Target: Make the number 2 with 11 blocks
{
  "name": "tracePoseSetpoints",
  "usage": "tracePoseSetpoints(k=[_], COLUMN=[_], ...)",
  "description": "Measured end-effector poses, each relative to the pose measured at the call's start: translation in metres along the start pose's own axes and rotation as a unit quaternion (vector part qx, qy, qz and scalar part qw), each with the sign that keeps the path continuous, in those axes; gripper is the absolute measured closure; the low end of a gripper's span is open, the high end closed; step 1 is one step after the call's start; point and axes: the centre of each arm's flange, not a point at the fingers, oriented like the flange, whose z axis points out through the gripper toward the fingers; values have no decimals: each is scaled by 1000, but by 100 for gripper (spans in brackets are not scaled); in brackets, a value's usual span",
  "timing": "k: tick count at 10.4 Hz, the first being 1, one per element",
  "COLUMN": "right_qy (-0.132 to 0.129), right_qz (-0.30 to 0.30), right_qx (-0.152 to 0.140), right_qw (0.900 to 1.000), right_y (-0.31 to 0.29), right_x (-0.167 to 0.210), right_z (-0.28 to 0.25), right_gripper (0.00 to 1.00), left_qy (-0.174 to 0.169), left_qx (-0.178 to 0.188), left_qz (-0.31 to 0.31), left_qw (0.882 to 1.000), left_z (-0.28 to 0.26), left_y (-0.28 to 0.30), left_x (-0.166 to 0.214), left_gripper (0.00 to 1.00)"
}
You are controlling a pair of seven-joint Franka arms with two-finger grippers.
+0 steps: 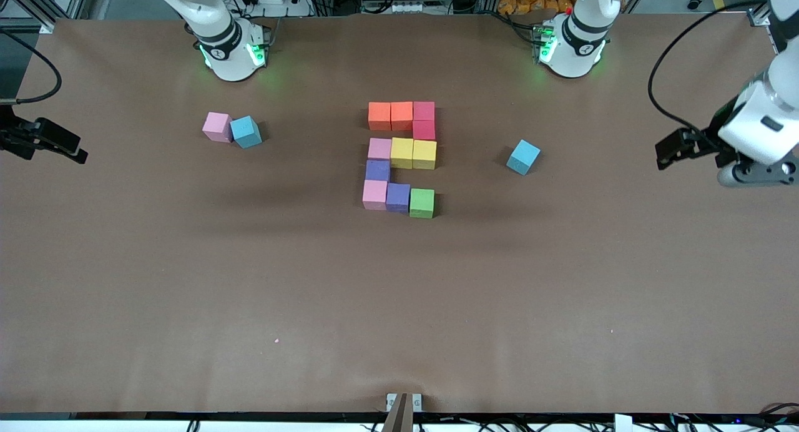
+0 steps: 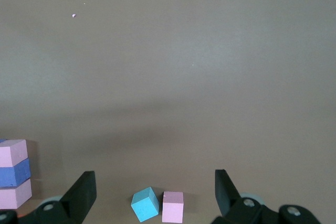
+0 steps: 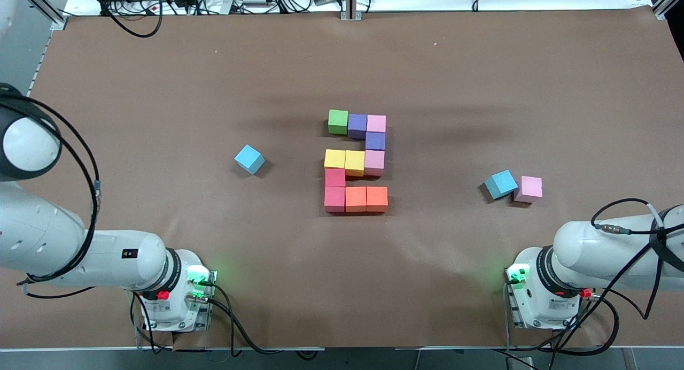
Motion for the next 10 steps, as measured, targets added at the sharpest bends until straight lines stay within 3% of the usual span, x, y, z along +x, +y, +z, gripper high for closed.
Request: tracePoseSetpoints(k=[3,10], right_qy=[0,-7], right_qz=[0,-2], right_qx=[0,0], right_qw=[1000,1000], right_y=[0,-1], right_x=[0,-1], right_z=[0,1], right_gripper=[0,0], left_qy=[-15,-8], left_qx=[-7,-8], left_qz=[21,28], left_qw=[1000,1000], left_z=[-6,-14], left_y=[-15,-10], left_x=[-11,-14], left_gripper=[0,0])
